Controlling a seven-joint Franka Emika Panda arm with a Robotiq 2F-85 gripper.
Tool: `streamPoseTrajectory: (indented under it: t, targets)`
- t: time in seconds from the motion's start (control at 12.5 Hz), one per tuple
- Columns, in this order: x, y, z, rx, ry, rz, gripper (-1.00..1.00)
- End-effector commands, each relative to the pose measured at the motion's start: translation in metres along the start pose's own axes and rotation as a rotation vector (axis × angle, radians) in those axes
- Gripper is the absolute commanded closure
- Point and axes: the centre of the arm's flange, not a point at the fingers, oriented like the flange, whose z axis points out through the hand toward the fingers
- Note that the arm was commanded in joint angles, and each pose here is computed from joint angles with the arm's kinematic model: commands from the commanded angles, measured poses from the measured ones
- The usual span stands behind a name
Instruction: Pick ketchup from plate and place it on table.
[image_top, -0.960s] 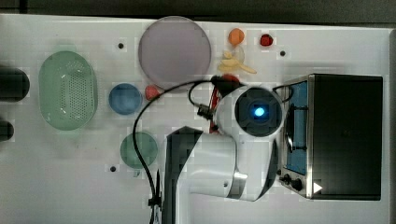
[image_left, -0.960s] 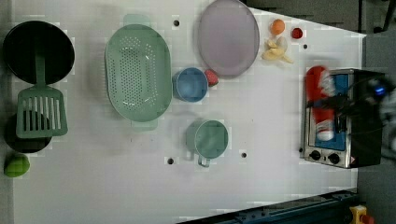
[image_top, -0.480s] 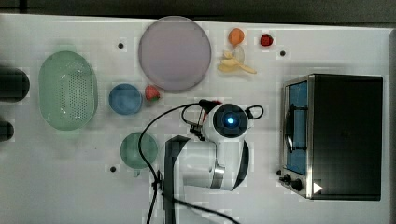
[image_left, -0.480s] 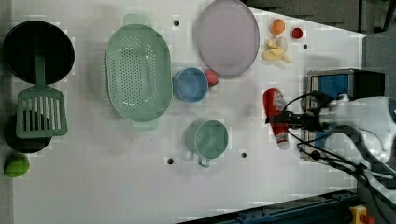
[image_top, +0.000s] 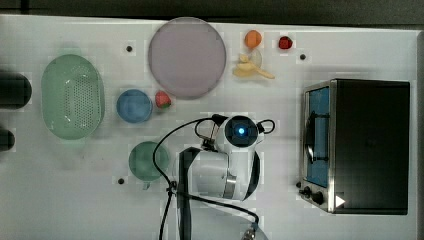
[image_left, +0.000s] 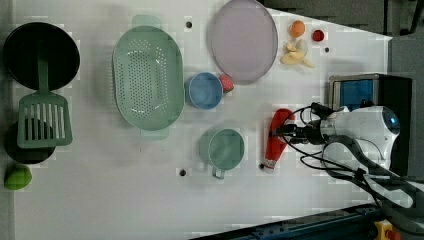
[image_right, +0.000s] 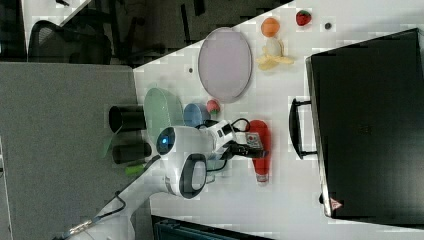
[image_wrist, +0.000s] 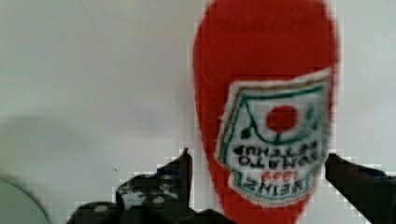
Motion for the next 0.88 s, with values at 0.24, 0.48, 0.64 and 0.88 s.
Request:
streamPoseTrajectory:
  t: [0.24,0.48,0.64,0.88]
  targets:
    - [0.014,-0.020,-0.163,0.072,0.205,0.127,-1.00]
    - [-0.005,-0.026,-0.271,0.102,0.201,0.299,-1.00]
    - [-0.024,-0.027,-0.324,0.098,0.152,0.424,-1.00]
    - [-0.041,-0.026,-0.384,0.075,0.144,0.488,-1.00]
